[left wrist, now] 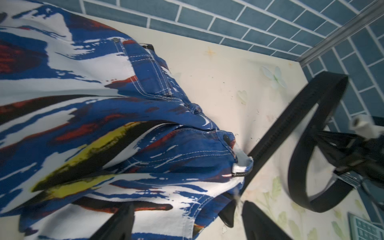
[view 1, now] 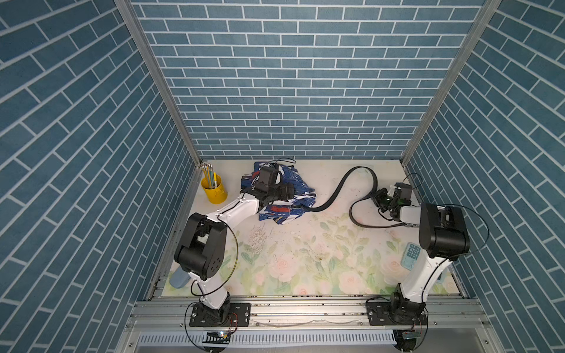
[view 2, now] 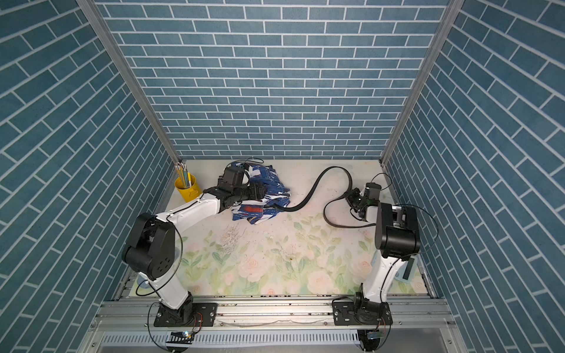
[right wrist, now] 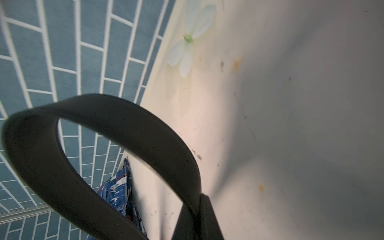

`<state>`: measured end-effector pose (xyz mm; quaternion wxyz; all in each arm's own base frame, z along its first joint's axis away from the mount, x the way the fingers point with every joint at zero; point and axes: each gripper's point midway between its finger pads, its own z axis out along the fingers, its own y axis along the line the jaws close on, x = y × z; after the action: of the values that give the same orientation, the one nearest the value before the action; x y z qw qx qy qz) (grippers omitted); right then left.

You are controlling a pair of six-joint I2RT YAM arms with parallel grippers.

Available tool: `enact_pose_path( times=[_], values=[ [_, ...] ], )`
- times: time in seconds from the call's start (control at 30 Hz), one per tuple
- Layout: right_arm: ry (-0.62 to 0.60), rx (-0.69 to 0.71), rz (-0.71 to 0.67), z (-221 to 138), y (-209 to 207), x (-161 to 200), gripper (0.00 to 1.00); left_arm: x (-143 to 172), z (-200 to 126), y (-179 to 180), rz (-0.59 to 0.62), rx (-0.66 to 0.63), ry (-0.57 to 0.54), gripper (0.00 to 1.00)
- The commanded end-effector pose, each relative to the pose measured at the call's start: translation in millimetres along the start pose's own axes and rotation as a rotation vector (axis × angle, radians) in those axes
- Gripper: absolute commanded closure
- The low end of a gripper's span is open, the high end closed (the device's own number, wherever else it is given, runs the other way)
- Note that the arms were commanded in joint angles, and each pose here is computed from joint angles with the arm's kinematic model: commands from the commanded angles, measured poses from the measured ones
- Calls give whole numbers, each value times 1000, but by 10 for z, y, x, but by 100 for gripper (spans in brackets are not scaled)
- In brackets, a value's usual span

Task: Remove the belt from the trousers
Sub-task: Place the belt at the center of the board, then reset both arms

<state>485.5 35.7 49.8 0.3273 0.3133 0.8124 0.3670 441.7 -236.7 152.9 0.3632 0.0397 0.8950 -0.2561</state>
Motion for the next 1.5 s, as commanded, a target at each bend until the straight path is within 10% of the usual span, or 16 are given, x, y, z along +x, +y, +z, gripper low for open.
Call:
enact_pose_path(
  times=[0.0, 0.3, 0.53, 0.8, 1.13, 1.33, 1.47],
  values=[
    [-2, -95, -87, 46, 272, -36, 100, 38, -70, -157, 22, 71, -14, 0],
    [66, 1, -236, -87, 59, 221, 41, 164, -462, 77, 124, -67, -54, 0],
    [7, -33, -347, -496, 497, 112, 21, 172, -785, 310, 189, -206, -116, 0],
    [-200, 18, -765, -1412, 1027, -66, 8, -42, -1637, 1041, 161, -517, -442, 0],
    [-509, 410, -907, -1886, -141, 40, 1, 308, -1770, 1420, 354, -600, -591, 0],
    [-807, 175, -987, -2198, 74, 234, 0, 489, -1831, 1556, 353, -551, -749, 0],
    [-751, 54, -994, -1985, 213, 280, 1, 422, -1598, 1512, 430, -487, -698, 0]
  ],
)
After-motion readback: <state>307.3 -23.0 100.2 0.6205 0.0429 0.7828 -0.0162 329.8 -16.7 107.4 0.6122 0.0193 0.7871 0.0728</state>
